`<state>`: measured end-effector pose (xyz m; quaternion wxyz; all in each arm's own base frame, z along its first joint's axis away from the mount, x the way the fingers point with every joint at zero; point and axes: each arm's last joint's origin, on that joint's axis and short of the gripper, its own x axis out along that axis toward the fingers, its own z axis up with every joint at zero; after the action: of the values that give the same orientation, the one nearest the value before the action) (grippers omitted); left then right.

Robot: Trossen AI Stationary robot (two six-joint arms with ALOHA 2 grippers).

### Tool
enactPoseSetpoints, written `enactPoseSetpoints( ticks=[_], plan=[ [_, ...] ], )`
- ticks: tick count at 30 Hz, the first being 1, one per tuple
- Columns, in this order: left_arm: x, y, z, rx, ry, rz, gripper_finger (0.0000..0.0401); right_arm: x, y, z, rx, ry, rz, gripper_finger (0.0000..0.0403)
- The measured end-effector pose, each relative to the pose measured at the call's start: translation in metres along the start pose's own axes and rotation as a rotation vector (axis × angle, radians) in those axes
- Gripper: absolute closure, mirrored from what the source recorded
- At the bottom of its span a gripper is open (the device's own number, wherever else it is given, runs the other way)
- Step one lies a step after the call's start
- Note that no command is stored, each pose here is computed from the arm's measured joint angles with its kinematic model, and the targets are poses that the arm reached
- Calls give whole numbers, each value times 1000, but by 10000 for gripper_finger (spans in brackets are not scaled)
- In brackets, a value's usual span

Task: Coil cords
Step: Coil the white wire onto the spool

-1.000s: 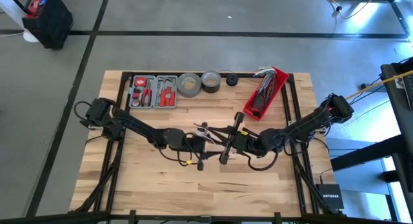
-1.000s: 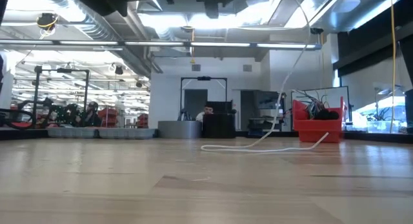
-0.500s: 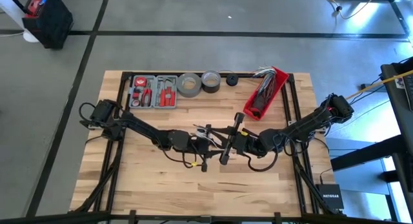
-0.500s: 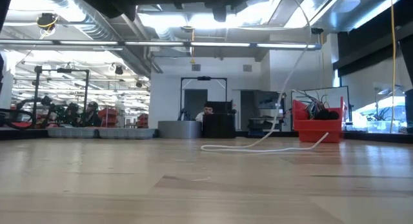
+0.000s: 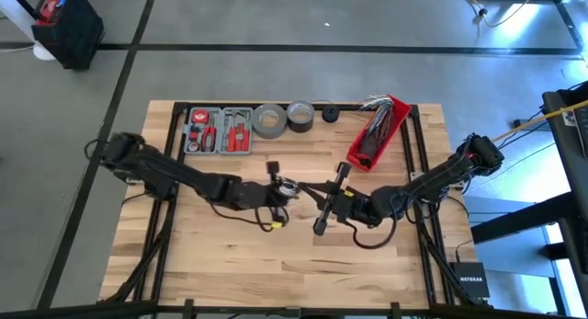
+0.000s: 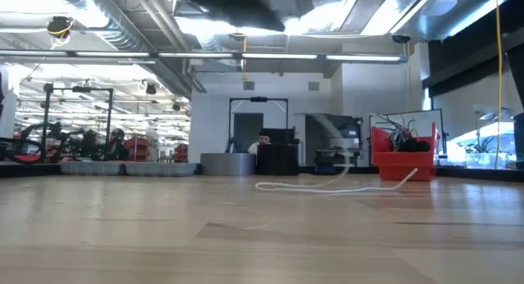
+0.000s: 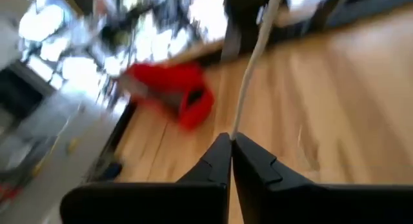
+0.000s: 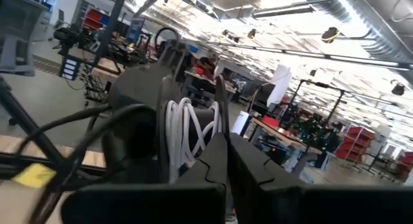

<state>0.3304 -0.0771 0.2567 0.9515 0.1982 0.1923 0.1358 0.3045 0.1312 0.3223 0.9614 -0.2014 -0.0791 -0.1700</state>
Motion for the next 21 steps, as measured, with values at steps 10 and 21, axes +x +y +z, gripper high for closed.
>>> enactPoseSetpoints(
  ticks=[10, 21],
  plan=[
    [-41, 25, -17, -41, 287, 35, 399, 1, 2, -4, -50, 27, 12, 397],
    [-62, 33, -17, -62, 300, 124, 398, 13, -3, -32, -211, 163, 134, 397]
  ],
)
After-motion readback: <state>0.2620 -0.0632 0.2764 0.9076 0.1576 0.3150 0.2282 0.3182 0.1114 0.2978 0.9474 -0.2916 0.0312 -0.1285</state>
